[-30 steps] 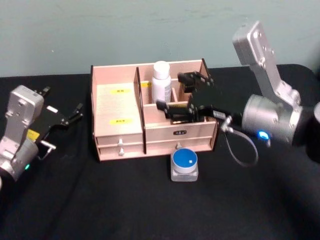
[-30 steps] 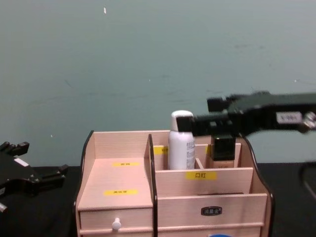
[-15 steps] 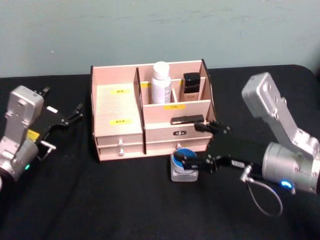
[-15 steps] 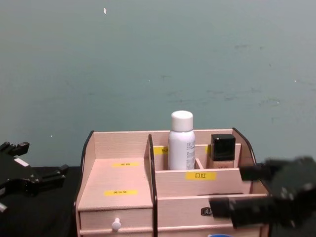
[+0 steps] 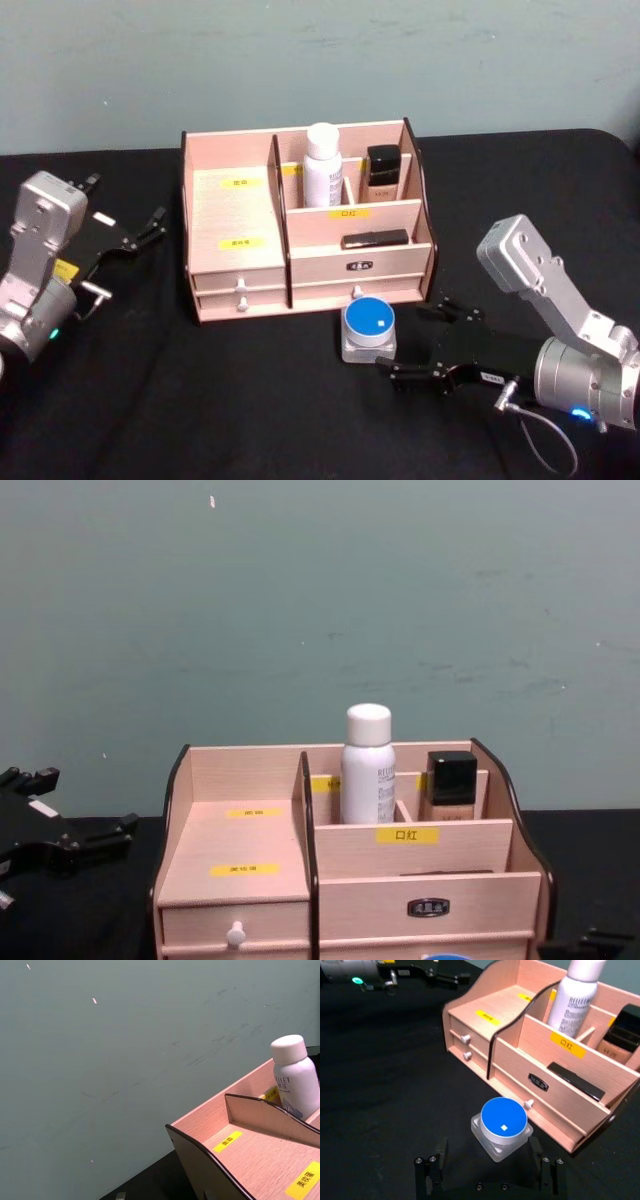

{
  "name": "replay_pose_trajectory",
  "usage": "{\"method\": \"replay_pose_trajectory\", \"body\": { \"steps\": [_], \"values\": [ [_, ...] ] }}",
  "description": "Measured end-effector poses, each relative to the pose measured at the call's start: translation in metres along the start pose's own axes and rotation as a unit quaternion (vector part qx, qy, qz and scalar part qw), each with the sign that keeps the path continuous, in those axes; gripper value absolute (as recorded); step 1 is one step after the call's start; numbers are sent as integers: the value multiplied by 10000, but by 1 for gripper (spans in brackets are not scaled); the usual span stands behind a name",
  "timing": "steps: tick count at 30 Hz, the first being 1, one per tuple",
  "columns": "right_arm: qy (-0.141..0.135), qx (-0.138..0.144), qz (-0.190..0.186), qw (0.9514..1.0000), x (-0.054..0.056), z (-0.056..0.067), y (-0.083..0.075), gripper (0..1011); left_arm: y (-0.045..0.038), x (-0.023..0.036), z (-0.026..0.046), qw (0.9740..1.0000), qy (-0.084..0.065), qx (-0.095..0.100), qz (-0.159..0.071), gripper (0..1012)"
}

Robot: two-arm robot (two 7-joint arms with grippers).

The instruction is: Pick up the facial cleanser and watermelon frost from the table and place them into the tiered storage box.

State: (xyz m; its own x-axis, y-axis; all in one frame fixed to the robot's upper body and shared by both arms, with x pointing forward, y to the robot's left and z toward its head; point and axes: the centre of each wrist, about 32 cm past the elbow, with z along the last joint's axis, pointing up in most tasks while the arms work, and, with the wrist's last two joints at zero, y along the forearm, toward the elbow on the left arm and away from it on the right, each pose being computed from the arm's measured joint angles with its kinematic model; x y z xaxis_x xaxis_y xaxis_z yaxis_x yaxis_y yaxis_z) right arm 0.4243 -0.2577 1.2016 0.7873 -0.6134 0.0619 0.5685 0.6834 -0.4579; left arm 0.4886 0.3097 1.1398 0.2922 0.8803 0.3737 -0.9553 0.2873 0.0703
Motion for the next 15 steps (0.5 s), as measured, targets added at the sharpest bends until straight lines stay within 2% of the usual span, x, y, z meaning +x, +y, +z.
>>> {"method": "replay_pose_trajectory", "body": {
  "steps": [15],
  "values": [
    [-117, 5, -34, 9999, 86, -79, 187, 1000, 0, 0, 0, 10000, 0, 0, 0, 1010]
  ]
}}
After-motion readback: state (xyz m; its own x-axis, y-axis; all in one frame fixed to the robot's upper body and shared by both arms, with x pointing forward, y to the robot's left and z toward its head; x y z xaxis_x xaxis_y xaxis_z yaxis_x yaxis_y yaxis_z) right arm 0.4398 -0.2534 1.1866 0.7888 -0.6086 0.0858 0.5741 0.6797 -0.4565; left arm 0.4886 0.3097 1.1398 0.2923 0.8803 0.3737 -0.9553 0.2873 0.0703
